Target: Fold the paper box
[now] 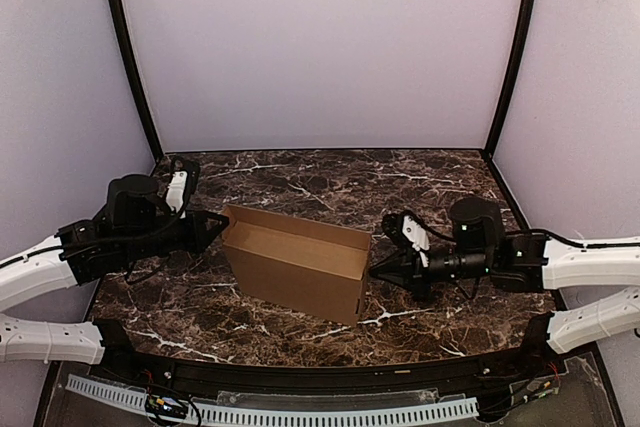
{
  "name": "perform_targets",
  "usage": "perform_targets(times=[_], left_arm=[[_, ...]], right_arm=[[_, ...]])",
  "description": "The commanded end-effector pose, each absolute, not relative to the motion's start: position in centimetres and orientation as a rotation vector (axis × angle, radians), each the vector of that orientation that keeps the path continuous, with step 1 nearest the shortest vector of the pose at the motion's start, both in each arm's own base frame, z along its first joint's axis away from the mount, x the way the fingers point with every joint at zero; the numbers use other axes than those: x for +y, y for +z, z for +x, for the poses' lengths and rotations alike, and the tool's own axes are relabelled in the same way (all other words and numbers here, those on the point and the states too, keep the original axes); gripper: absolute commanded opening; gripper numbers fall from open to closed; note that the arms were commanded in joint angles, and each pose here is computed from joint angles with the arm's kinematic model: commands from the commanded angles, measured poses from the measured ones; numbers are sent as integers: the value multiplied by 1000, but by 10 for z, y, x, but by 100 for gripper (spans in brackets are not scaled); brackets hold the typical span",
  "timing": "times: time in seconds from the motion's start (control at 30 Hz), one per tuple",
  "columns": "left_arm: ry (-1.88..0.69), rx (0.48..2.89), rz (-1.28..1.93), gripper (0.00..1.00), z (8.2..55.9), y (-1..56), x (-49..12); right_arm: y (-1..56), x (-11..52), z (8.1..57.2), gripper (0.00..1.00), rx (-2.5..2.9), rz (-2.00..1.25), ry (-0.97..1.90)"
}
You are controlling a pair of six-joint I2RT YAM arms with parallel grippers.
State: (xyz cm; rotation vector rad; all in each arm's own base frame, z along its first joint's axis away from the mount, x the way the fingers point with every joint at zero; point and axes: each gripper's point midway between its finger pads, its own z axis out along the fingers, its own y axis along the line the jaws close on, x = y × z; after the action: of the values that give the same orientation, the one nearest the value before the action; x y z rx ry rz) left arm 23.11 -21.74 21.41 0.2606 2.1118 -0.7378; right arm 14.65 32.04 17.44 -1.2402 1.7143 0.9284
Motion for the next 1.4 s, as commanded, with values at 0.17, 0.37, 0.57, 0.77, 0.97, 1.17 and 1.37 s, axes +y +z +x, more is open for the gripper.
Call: perform_targets(times=[0.17, 0.37, 0.57, 0.77, 0.97, 1.17, 1.37], left_arm=[[-604, 2355, 298, 1, 205, 144, -198], [-597, 2347, 310, 1, 205, 145, -198], [-601, 2344, 317, 1, 205, 146, -199], [-606, 2336, 322, 1, 205, 149, -200], [-599, 2339, 322, 1, 204, 148, -198], [-601, 2336, 323, 1, 204, 149, -199], [-596, 2334, 327, 1, 204, 150, -200]], right_arm=[[193, 307, 145, 0, 1683, -1208, 874], [241, 306, 146, 0, 1585, -1156, 891], [264, 317, 143, 0, 1534, -1176, 947], [253, 330, 140, 0, 1545, -1207, 982], [250, 334, 140, 0, 1553, -1221, 977], [236, 337, 142, 0, 1593, -1224, 961], [221, 342, 142, 0, 1628, -1238, 932]])
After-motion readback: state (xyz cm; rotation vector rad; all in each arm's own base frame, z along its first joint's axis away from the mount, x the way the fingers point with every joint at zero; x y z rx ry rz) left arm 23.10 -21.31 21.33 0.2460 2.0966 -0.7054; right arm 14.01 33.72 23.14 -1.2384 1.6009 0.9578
